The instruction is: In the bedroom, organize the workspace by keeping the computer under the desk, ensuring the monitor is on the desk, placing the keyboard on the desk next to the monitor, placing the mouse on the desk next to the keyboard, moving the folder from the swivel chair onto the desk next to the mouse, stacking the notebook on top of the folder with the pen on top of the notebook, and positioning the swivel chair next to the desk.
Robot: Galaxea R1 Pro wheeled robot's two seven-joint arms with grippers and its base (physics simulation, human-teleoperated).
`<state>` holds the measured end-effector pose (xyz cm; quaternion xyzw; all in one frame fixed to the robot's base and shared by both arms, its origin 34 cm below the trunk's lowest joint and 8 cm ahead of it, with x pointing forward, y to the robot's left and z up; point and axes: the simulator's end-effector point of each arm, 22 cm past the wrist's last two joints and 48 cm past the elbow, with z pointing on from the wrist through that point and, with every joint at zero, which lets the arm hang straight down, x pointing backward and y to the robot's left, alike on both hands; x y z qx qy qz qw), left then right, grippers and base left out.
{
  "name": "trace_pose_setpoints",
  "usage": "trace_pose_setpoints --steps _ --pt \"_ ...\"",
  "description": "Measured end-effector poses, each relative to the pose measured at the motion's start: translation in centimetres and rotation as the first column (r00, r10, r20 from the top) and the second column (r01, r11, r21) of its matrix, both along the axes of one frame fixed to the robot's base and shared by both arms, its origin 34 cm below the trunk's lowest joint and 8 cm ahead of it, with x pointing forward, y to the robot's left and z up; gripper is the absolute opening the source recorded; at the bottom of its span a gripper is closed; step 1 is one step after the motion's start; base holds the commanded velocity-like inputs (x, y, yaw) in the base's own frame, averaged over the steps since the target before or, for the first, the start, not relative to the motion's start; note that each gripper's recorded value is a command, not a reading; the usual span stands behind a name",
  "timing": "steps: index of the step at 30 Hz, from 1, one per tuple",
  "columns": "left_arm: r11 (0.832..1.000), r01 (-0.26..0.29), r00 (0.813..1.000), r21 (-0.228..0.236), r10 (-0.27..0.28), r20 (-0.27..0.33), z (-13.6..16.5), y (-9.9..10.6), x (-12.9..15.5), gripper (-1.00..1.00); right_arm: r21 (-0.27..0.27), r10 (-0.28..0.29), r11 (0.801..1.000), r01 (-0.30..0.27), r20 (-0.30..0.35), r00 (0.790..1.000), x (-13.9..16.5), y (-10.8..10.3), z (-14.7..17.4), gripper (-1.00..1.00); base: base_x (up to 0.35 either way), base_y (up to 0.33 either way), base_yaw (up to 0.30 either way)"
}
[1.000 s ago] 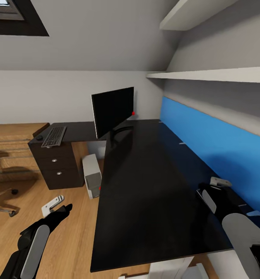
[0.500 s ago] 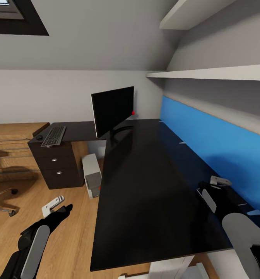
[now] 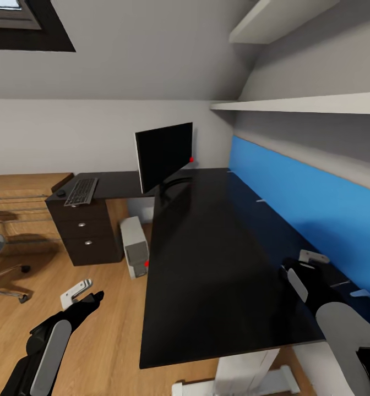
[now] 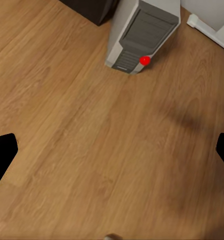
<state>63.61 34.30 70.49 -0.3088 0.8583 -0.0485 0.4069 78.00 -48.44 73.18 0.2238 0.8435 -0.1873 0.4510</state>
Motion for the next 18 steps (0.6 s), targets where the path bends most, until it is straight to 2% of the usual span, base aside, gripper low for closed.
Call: trace_pose_setpoints --steps 11,18 --pt "1.0 0.002 1.0 0.0 -0.002 0.001 0.02 -0.07 0.0 1.0 -0.002 0.0 1.0 0.0 0.0 1.0 -0.01 0.03 0.04 1.0 -0.031 0.035 0.0" --pt "1.0 0.002 1.0 -0.001 -0.002 0.001 0.03 -0.09 0.01 1.0 -0.005 0.001 1.0 -0.001 -0.005 1.0 -0.08 -0.01 -0.07 1.0 -0.001 0.191 0.0"
